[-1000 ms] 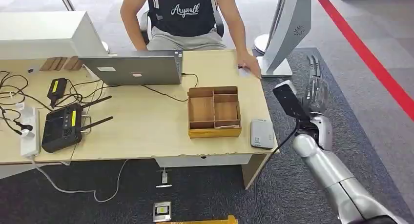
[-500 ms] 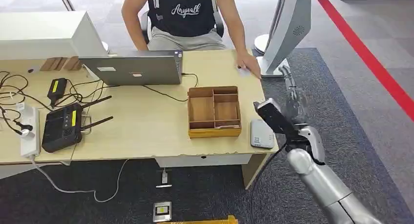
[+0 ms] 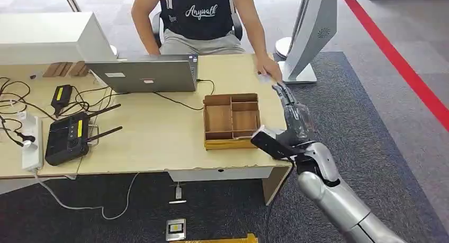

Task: Pass the card to the sensor for recognition and then transmit it.

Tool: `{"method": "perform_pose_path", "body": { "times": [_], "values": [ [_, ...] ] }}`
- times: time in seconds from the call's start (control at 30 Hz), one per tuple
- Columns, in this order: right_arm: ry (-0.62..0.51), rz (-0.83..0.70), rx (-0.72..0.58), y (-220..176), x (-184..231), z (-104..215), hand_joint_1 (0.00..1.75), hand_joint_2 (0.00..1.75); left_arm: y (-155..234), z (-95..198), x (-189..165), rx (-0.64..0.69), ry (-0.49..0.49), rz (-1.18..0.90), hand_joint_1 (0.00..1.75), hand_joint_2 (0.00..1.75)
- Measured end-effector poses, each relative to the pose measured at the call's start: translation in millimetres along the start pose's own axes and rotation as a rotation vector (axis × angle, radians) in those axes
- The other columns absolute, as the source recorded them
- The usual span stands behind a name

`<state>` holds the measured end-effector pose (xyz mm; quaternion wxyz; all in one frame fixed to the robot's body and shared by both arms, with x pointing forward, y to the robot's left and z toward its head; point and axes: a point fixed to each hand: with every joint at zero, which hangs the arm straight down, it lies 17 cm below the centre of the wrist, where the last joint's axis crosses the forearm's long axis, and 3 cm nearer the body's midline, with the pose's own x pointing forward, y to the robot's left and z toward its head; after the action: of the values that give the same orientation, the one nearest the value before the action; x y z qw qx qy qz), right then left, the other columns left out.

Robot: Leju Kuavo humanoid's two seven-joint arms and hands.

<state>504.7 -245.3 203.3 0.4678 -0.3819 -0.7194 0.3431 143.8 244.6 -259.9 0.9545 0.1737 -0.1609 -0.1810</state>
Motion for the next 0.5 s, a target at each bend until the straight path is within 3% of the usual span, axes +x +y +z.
{"method": "perform_pose_path", "body": {
  "times": [0.2,0.5],
  "values": [
    [-0.086,0.218,0.064,23.5,20.5,4.6,0.00,1.75,-0.2,-0.6,6.3,-0.011,-0.004,-0.017,0.00,1.75],
    [-0.119,0.248,0.129,51.4,35.2,13.5,0.00,1.75,0.4,-0.9,9.7,-0.011,-0.011,-0.022,0.00,1.75]
  ]
}}
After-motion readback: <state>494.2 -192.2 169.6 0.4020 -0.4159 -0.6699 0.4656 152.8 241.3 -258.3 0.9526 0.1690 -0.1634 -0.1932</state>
